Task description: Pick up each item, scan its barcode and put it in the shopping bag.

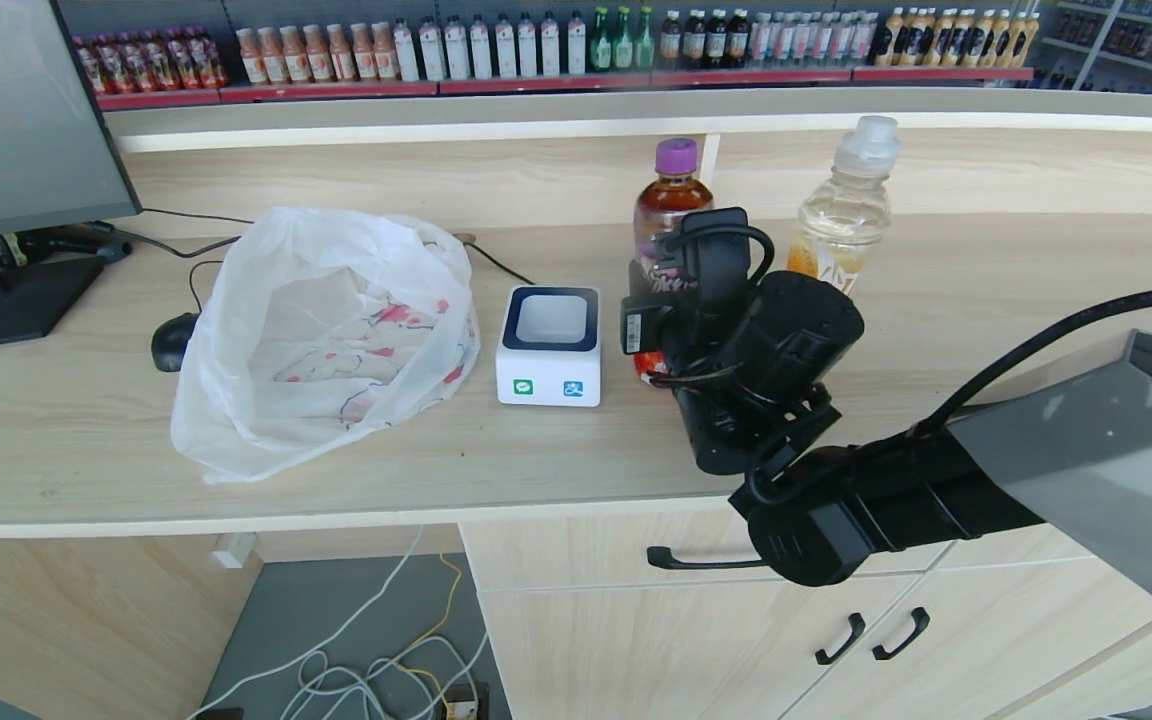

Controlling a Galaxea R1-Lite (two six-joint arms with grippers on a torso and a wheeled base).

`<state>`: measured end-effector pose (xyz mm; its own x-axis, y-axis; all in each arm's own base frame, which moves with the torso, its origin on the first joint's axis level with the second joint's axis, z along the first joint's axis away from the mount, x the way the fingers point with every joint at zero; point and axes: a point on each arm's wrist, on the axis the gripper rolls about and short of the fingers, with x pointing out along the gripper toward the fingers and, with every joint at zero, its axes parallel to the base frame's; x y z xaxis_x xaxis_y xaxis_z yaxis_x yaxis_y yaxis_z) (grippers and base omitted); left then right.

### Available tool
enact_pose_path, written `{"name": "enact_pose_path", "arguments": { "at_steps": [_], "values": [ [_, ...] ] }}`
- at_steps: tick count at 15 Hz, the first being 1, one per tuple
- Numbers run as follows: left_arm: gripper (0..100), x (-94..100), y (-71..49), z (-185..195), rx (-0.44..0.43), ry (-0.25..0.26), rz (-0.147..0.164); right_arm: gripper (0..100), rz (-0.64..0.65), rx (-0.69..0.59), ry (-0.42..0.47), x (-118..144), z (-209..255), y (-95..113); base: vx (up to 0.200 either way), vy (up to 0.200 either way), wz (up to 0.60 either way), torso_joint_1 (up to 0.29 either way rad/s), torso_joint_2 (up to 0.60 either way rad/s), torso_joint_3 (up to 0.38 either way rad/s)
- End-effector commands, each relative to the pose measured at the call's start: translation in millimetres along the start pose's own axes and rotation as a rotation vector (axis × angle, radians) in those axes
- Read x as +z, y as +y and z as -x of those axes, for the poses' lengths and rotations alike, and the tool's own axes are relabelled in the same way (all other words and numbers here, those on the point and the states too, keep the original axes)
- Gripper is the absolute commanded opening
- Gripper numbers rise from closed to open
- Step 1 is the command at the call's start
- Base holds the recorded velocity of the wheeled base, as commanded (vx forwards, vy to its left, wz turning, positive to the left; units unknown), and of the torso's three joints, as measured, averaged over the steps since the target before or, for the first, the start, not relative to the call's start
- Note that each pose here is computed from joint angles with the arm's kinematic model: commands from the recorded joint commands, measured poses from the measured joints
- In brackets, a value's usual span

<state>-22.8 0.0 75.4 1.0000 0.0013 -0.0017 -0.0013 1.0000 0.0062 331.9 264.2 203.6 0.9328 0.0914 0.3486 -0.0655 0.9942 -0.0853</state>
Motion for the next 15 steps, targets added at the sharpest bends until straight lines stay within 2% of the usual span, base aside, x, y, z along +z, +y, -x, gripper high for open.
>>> {"name": "enact_pose_path", "arguments": {
  "at_steps": [1,6,11,13,15],
  "values": [
    [100,0.0,0.0,0.0,0.0,0.0,0.0,0,-0.012,-0.005,-0.018,8.5,0.2,-2.7,0.0,0.0,0.0,0.0,0.0,0.0],
    [100,0.0,0.0,0.0,0.0,0.0,0.0,0,-0.047,-0.014,-0.065,39.1,6.7,-13.5,0.0,0.0,0.0,0.0,0.0,0.0],
    [100,0.0,0.0,0.0,0.0,0.0,0.0,0,-0.095,0.082,-0.077,81.4,56.8,-10.0,0.0,0.0,0.0,0.0,0.0,0.0],
    [100,0.0,0.0,0.0,0.0,0.0,0.0,0,-0.085,0.093,-0.06,84.5,71.5,-21.1,0.0,0.0,0.0,0.0,0.0,0.0],
    [100,0.0,0.0,0.0,0.0,0.0,0.0,0,-0.062,0.103,-0.032,82.7,96.5,-42.2,0.0,0.0,0.0,0.0,0.0,0.0]
  ]
}}
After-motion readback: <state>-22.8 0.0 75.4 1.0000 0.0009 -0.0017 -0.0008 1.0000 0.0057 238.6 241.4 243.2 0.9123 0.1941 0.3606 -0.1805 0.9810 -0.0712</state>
